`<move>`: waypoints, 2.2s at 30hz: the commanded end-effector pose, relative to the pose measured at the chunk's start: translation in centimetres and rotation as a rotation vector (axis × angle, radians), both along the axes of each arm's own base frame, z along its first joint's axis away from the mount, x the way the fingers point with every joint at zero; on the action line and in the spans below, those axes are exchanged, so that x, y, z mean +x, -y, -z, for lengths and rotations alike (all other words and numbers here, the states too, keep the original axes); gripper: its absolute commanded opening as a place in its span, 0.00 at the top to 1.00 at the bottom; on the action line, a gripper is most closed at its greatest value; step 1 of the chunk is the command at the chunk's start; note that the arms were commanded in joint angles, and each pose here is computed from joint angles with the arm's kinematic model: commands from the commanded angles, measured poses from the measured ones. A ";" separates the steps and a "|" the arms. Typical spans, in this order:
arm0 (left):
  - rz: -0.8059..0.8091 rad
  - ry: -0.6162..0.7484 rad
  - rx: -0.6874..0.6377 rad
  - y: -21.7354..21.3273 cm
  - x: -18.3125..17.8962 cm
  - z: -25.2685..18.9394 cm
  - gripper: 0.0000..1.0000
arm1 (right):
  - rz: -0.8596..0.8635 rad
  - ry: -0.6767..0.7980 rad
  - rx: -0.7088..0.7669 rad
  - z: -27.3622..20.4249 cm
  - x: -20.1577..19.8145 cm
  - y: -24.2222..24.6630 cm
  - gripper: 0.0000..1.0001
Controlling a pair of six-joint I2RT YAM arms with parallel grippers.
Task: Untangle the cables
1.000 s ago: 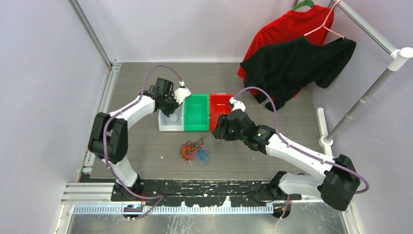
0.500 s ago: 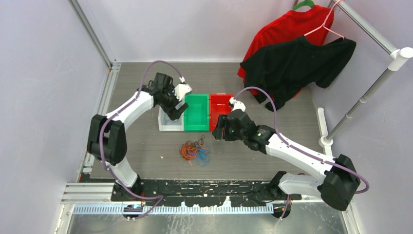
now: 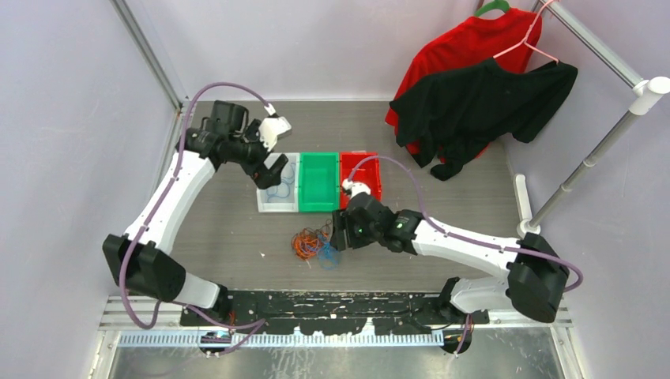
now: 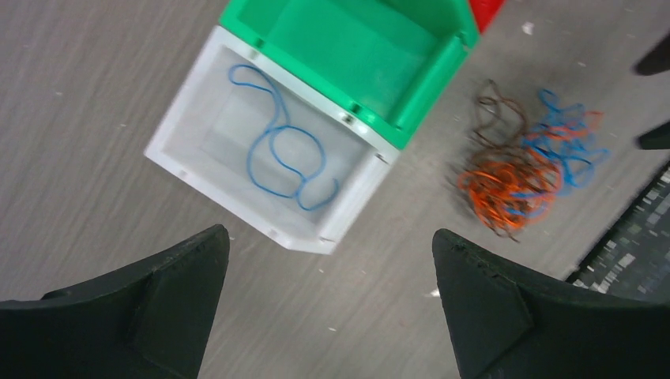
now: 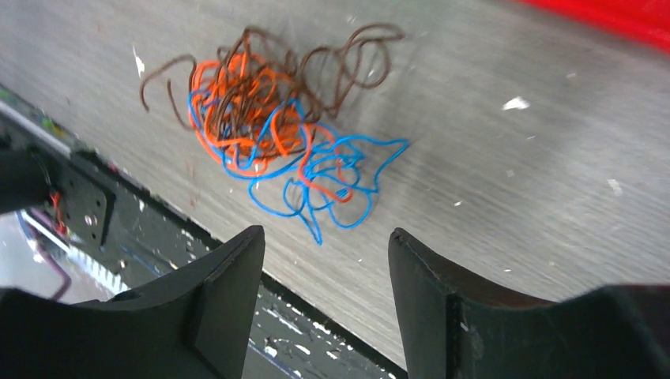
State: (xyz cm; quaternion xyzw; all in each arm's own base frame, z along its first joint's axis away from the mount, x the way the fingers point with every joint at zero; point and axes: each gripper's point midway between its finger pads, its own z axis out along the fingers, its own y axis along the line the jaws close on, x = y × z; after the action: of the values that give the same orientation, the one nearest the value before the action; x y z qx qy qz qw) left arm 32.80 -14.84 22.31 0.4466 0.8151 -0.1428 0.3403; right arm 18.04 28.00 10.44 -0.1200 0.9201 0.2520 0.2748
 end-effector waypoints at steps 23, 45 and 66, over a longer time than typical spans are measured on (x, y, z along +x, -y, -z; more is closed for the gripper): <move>0.122 -0.111 -0.112 0.4 -9.0 -3.2 0.01 | -0.154 -0.015 -0.107 7.0 -2.3 -3.5 0.54; 0.192 -0.094 -0.216 1.0 -13.4 -7.0 0.00 | -0.157 0.288 0.137 -14.7 -1.2 -2.3 0.99; 0.354 0.168 -0.466 3.6 -17.1 -11.8 0.20 | -0.385 0.384 0.487 -28.3 -2.0 -10.2 0.99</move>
State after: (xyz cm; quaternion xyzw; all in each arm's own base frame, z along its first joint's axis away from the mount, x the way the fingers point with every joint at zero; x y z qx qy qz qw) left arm 14.81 -17.60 33.65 0.4952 0.6665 -0.3442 0.4382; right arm 17.26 36.73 32.82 -0.2617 0.7860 0.4011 0.3908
